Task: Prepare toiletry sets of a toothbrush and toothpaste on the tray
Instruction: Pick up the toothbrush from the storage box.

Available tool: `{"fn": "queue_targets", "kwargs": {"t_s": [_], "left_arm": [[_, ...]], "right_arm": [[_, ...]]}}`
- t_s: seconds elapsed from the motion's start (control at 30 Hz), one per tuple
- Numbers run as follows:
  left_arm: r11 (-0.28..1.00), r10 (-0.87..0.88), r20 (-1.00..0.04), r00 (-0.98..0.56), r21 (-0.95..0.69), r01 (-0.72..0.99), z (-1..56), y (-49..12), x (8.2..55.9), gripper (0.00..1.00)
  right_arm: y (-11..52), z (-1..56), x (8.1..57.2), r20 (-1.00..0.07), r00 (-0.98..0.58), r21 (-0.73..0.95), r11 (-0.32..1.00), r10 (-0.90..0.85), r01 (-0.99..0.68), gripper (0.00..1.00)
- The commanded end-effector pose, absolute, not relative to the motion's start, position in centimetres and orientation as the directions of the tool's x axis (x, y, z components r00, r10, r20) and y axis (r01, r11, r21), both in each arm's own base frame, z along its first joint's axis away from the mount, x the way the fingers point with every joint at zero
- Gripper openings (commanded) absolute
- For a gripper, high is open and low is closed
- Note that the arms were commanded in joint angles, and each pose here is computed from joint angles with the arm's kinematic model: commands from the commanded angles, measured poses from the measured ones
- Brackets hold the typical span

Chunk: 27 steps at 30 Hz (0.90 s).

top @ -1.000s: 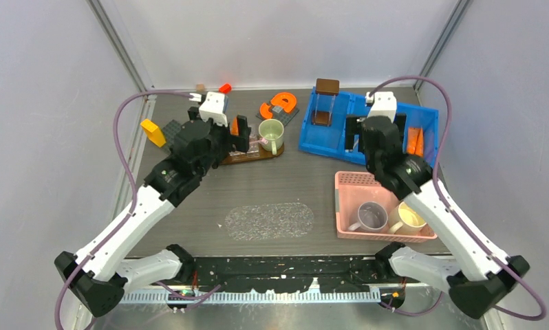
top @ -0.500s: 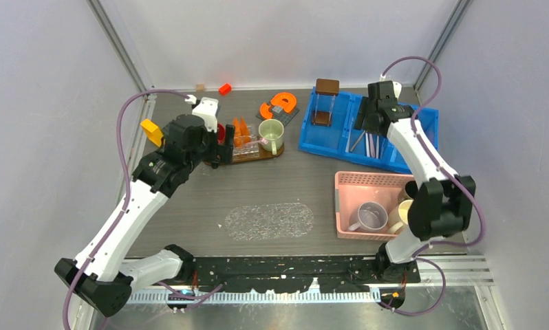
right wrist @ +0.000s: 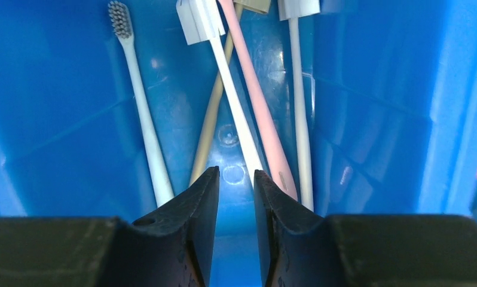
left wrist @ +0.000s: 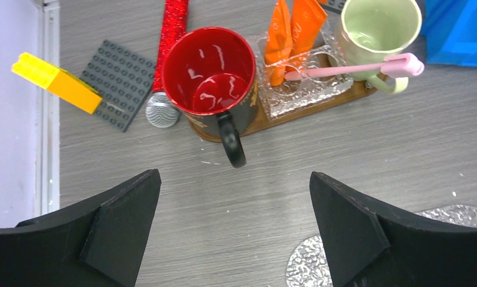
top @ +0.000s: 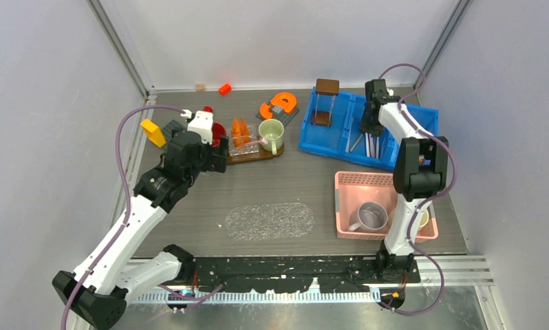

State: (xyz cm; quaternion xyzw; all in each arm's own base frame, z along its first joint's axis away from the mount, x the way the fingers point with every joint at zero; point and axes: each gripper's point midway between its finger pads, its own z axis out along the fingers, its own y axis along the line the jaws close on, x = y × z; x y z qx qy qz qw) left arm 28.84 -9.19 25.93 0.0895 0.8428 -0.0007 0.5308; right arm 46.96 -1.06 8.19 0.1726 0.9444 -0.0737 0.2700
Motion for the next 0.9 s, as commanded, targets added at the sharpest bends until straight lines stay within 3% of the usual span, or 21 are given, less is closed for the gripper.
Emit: {"fn": "queue_targets", "kwargs": {"t_s": [0.0,0.43,0.7,0.87], "left_arm": [[0.99,0.136,-0.933,-0.334,0.116,0.078,28.1,-7.9,29.7,1.0],[0.988,0.151,-0.924,-0.352,0.125,0.094,27.2,-8.3,30.1,1.0],[0.988,0.151,-0.924,-0.353,0.125,0.095,27.1,-8.3,30.1,1.0],[0.987,0.151,-0.924,-0.352,0.123,0.101,27.1,-8.4,30.1,1.0]], "right_arm": [[-1.8,8.6,48.8,-0.559,-0.785,-0.067,0.929,0.267,0.364,0.33],[-2.6,3.7,48.3,-0.479,-0.843,-0.145,0.925,0.245,0.352,0.29],[-3.1,3.1,47.7,-0.464,-0.855,-0.174,0.922,0.232,0.345,0.32],[-0.5,5.6,47.8,-0.482,-0.848,-0.035,0.962,0.222,0.272,0.31]]}}
